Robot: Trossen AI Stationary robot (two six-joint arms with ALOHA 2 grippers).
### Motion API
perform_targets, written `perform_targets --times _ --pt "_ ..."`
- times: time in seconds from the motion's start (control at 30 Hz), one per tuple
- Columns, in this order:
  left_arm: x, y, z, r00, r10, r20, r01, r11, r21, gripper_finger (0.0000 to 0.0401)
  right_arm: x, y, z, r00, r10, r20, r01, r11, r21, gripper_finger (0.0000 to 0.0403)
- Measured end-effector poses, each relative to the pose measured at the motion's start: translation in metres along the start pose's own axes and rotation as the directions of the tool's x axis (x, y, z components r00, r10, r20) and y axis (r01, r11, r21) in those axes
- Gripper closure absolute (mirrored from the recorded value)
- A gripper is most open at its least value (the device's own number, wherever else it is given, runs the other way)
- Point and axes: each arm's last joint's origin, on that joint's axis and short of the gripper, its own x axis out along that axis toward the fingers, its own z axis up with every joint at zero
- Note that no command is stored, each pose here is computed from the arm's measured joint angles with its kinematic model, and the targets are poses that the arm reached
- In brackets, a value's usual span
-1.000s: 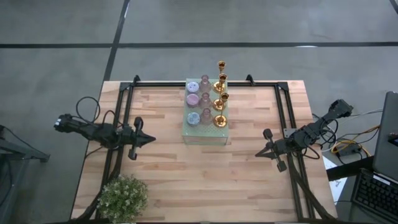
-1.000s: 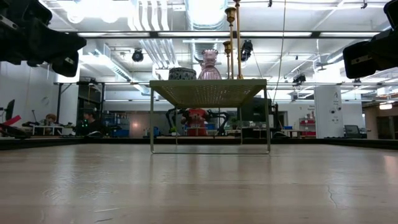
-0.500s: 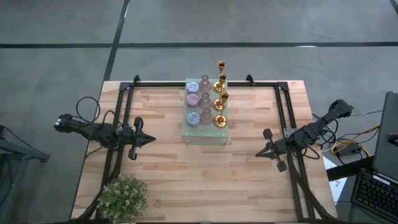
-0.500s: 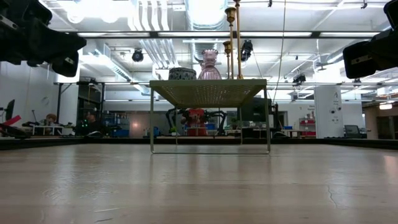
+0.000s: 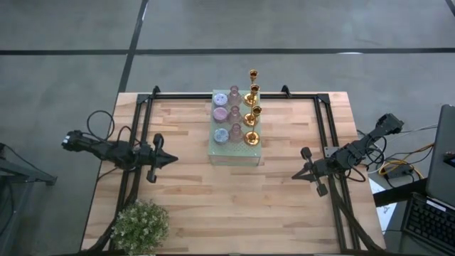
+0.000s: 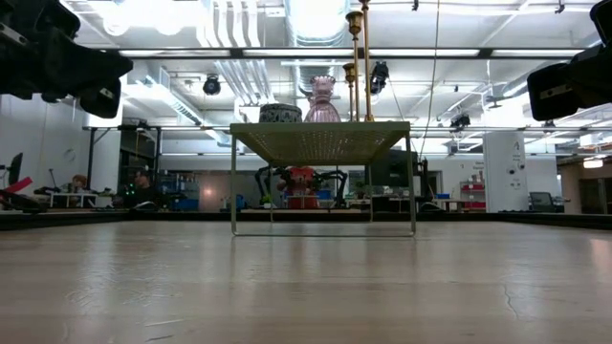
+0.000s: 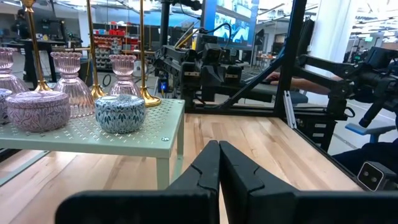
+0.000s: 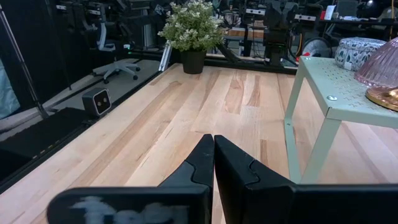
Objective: Pick & Place candle stick holders
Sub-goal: Return to Home Position
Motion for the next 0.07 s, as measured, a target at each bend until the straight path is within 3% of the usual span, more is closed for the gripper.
perform_targets --times 0.07 --pt "0.0 0.0 0.0 1.0 0.0 0.0 0.0 1.0 0.0 0.0394 0.0 0.0 -0.0002 1.0 0.0 -0.001 0.0 1.0 0.0 0.0394"
